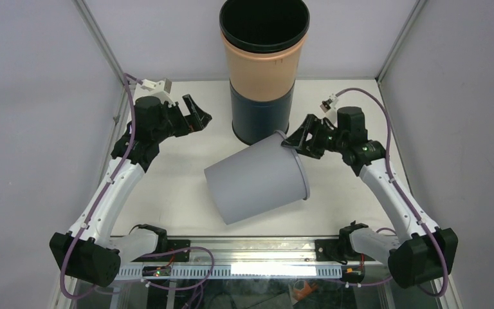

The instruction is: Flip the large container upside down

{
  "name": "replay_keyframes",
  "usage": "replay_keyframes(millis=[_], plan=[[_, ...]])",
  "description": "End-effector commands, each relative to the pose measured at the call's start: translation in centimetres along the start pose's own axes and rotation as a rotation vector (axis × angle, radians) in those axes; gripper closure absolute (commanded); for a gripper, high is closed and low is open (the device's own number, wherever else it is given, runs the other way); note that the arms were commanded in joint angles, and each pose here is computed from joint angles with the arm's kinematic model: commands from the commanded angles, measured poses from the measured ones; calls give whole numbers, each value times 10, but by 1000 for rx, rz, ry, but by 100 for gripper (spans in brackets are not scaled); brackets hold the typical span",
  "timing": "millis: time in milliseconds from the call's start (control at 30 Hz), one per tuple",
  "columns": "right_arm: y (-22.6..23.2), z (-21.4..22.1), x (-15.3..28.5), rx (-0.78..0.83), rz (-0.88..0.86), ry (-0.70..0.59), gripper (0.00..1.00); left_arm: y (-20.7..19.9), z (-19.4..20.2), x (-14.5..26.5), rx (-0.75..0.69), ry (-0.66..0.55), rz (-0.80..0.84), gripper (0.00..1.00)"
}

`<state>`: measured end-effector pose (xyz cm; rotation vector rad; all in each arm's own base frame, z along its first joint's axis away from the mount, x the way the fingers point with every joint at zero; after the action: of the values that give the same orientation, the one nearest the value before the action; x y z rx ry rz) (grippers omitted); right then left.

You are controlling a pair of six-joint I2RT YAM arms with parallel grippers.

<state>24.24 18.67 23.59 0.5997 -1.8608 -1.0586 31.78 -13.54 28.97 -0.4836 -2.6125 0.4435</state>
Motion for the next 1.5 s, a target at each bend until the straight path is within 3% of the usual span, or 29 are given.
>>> replay_keyframes(millis=[0,200,400,567,700,967,1200,1467], plan=[[-13,-13,23,211,223,-45,30,-14,1,10,-5,26,80,1],[-17,-15,34,357,385,-42,33,-24,27,16,67,131,151,1],[-10,-14,33,424,415,-28,41,-16,37,26,67,174,95,1],[-12,-20,36,444,476,-41,56,-8,43,35,47,273,27,1],[-7,-23,40,443,483,-53,56,1,56,45,47,389,-46,1],[-19,-30,44,444,580,-60,51,-10,71,57,120,395,18,2],[-12,-33,48,467,581,-79,71,-14,84,57,146,402,72,7],[-19,-34,41,473,599,-63,72,-27,106,53,204,439,159,17]])
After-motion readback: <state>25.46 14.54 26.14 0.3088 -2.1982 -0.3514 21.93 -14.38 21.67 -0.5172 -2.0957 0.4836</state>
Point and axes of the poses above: each gripper's point midway between its finger pads, its own x axis back along the fingers, its own y axis along the line the jaws close on, z = x × y, the point moved 2 cm from there along x, back along the fingers, and after that the axes turned 10 degrees about -x, right-handed, at the moved point
